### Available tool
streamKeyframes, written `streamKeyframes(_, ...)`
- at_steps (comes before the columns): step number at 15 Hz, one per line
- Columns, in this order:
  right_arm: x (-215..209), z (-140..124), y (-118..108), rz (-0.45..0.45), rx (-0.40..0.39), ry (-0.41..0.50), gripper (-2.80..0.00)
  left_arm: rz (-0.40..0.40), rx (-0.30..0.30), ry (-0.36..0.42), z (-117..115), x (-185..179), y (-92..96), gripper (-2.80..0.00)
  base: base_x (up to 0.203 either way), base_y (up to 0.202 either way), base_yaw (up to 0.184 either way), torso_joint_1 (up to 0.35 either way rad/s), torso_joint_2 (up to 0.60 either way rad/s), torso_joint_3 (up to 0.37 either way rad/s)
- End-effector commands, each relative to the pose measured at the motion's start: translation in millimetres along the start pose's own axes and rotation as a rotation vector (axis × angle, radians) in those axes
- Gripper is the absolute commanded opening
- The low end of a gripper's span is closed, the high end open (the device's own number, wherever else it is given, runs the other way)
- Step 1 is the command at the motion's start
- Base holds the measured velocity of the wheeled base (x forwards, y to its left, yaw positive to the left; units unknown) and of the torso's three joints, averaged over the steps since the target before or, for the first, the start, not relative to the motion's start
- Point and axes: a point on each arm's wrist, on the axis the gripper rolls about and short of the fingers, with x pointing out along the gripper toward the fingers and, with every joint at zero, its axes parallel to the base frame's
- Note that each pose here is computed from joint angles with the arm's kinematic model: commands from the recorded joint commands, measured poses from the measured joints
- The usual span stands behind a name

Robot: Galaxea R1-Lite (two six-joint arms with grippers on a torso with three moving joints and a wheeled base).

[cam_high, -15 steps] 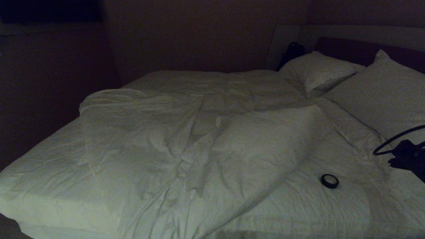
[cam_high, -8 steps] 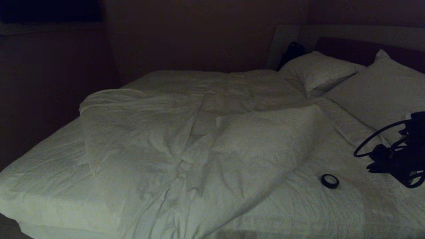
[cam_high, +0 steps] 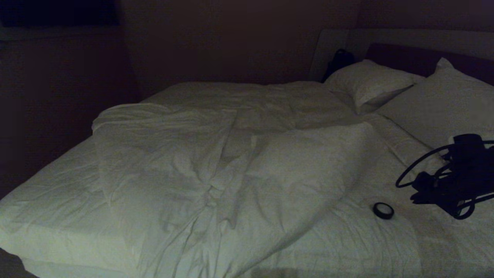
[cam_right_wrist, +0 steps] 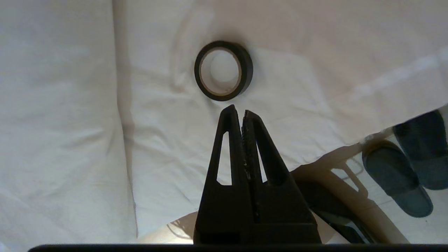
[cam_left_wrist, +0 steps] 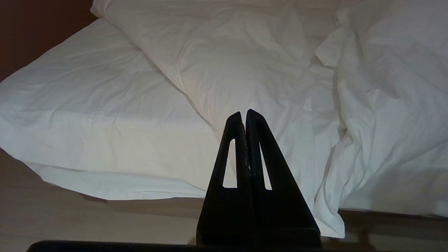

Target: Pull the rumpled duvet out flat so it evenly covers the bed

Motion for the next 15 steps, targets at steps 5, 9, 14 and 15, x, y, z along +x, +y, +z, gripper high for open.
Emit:
streamKeyframes(5,33,-4,2,0.081,-0.012,0.049,-2.8,0.0,0.0,0.001,0,0,0.0,-2.8,0.0,0.0,0.0,0.0,0.0,0.0)
streamKeyframes(9,35,-12,10,0.103,-0.04,0.051,-2.8,0.0,0.0,0.001,0,0,0.0,-2.8,0.0,0.0,0.0,0.0,0.0,0.0)
streamKeyframes(14,37,-18,16,0.124,-0.066,0.041,-2.8,0.001,0.0,0.001,0,0,0.0,-2.8,0.0,0.0,0.0,0.0,0.0,0.0)
streamKeyframes(15,38,-19,18,0.129,-0.072,0.04,-2.8,0.0,0.0,0.001,0,0,0.0,-2.8,0.0,0.0,0.0,0.0,0.0,0.0)
